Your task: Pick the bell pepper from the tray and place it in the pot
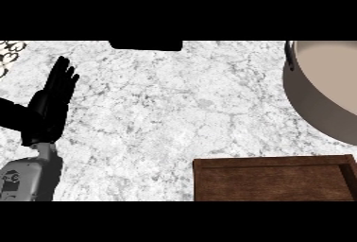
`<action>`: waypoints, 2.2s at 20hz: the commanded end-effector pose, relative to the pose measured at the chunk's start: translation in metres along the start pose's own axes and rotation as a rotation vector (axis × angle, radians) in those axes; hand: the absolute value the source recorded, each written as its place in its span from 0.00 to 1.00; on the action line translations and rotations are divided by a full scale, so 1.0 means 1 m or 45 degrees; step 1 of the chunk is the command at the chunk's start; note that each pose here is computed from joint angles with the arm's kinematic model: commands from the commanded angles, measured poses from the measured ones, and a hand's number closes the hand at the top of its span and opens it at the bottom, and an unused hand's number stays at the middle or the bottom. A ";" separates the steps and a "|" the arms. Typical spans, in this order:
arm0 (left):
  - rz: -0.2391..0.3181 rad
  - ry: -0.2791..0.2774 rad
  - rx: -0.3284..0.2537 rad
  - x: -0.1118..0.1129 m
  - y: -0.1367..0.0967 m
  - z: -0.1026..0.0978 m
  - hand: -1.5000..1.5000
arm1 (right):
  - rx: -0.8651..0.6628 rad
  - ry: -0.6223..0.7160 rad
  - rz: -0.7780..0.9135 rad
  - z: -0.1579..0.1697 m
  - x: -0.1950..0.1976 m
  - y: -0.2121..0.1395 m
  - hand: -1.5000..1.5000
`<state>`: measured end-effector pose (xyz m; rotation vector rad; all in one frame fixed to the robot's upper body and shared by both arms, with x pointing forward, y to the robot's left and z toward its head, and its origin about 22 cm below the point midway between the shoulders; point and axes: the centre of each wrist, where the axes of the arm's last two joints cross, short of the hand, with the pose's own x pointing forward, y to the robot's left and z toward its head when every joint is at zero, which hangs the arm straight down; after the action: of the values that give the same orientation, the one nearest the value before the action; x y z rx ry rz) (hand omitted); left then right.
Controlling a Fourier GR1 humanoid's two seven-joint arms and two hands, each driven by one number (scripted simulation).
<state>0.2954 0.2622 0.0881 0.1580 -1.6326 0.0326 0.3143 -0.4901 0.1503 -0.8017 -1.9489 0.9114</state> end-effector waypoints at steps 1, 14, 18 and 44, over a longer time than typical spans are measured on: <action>-0.013 0.009 0.004 -0.013 0.009 0.013 0.50 | 0.022 -0.006 0.066 -0.023 -0.008 0.044 1.00; -0.005 -0.035 -0.042 0.004 -0.002 -0.004 0.50 | 0.371 0.171 -0.364 -0.004 -0.030 0.066 0.00; 0.012 -0.013 -0.045 0.003 -0.008 -0.004 0.50 | 0.239 0.121 -0.648 -0.008 -0.031 0.072 0.00; 0.011 -0.018 -0.013 -0.003 0.000 0.000 0.50 | 0.054 0.241 -0.975 0.026 -0.044 -0.049 0.00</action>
<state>0.2969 0.2603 0.0879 0.1311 -1.6557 0.0297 0.3136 -0.5479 0.1571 -0.2712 -1.7555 0.3543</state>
